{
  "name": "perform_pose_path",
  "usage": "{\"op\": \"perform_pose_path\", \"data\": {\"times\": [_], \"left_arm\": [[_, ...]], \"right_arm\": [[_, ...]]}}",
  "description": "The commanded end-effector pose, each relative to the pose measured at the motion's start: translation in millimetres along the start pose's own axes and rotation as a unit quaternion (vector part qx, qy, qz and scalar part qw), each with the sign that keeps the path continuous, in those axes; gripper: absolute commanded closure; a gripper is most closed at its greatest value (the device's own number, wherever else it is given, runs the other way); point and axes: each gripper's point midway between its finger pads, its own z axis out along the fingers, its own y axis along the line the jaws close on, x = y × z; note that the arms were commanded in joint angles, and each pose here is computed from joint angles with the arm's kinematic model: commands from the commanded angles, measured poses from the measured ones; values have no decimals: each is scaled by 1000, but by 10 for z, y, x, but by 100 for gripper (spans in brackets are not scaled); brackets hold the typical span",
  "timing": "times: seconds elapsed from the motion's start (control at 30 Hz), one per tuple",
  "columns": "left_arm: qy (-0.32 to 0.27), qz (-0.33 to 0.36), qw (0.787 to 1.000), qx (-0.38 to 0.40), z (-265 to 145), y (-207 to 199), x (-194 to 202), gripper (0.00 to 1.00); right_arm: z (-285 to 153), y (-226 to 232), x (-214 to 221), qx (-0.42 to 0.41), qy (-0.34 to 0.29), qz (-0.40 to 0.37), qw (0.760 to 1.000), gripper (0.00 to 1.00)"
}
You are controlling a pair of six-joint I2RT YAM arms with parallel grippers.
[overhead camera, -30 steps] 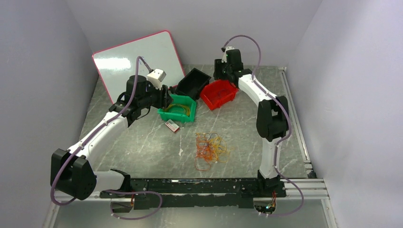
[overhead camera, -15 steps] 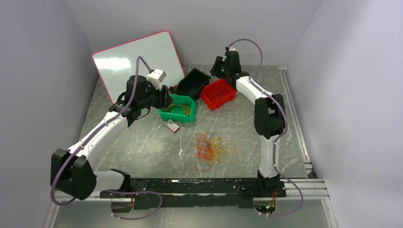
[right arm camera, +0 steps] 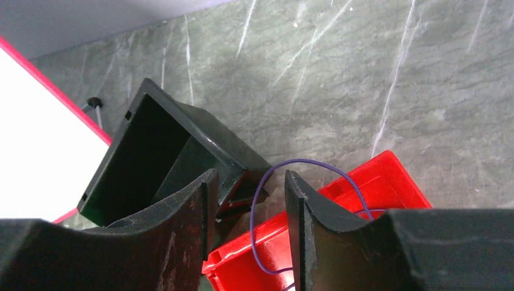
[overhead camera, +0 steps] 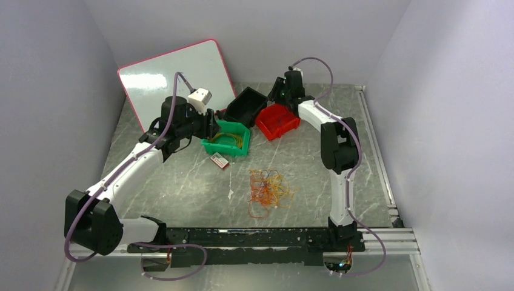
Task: Untangle the cables
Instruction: Place the cable in the bin.
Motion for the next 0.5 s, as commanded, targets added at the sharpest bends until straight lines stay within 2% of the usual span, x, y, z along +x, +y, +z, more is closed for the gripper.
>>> {"op": "perform_pose_path", "data": {"times": [0.0,0.23,0.47], "left_arm": [[-15,9,1000,5,-44,-7,-166,50],[-14,9,1000,7,-36,-12,-157,50],[-14,11,1000,3,-42,0,-163,50]], "right_arm": [[99,-39,57,7,-2,9,1000,53],[185,-47,70,5,-3,12,1000,60],[195,-23,-12,1,-14,2,1000,90]]}}
